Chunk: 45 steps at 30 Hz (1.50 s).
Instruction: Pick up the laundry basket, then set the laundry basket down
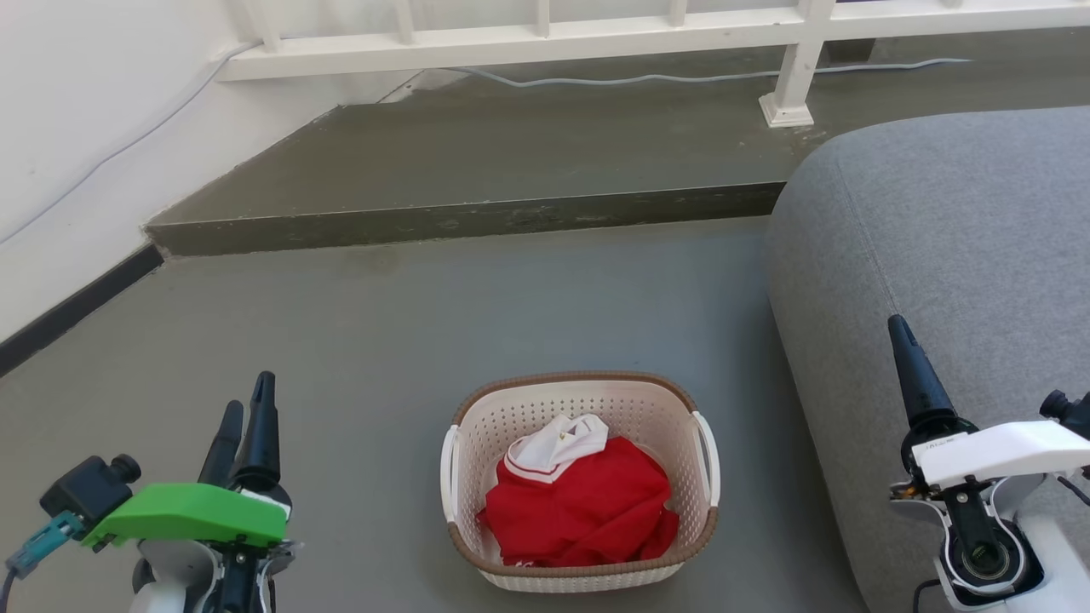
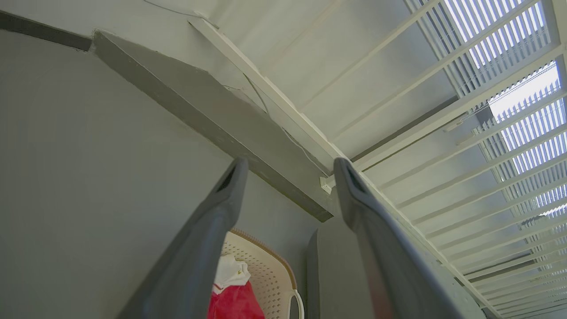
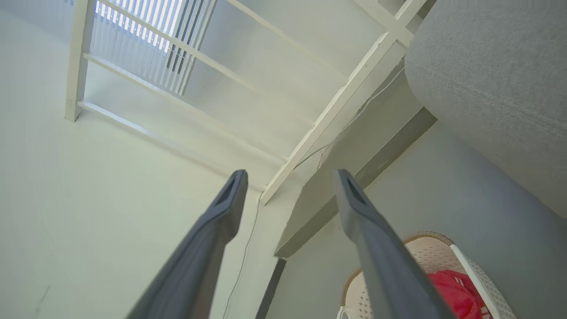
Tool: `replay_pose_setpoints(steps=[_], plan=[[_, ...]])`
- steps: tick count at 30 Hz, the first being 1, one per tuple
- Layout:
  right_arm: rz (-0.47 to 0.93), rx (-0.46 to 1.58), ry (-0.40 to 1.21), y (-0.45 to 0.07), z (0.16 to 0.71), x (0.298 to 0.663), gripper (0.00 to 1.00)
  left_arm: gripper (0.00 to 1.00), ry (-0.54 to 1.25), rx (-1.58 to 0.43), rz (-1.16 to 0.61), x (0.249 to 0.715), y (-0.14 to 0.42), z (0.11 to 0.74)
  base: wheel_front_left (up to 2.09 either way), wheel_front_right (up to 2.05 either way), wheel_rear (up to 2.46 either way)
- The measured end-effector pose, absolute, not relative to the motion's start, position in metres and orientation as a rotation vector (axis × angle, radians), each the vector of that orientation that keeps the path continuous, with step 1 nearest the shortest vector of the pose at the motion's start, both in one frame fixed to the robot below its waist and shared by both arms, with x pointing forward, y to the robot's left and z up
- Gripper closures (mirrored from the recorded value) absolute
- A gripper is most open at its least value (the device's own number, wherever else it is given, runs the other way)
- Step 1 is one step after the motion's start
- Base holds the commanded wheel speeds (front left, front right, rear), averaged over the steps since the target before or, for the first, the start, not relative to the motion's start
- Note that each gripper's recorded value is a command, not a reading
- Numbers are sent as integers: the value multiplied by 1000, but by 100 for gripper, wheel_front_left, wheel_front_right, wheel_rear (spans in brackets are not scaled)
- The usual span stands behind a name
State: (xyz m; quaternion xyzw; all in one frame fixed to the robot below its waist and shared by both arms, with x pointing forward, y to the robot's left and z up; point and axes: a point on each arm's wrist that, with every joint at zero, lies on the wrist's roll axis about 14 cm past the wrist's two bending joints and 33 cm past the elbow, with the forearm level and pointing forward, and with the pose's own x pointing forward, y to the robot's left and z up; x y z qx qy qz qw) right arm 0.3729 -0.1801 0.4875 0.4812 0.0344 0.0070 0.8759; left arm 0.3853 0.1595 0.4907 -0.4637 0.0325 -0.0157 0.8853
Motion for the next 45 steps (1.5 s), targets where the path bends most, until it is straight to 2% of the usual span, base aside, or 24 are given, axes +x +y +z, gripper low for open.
replay_pose_setpoints(steps=[10,45], plan=[[47,793,35,-182,498,377,0,0,47,-728,-61,388,154,498,0,0,0],[154,292,-61,-158,511,373,0,0,-111,-267,-181,390,118,528,0,0,0]])
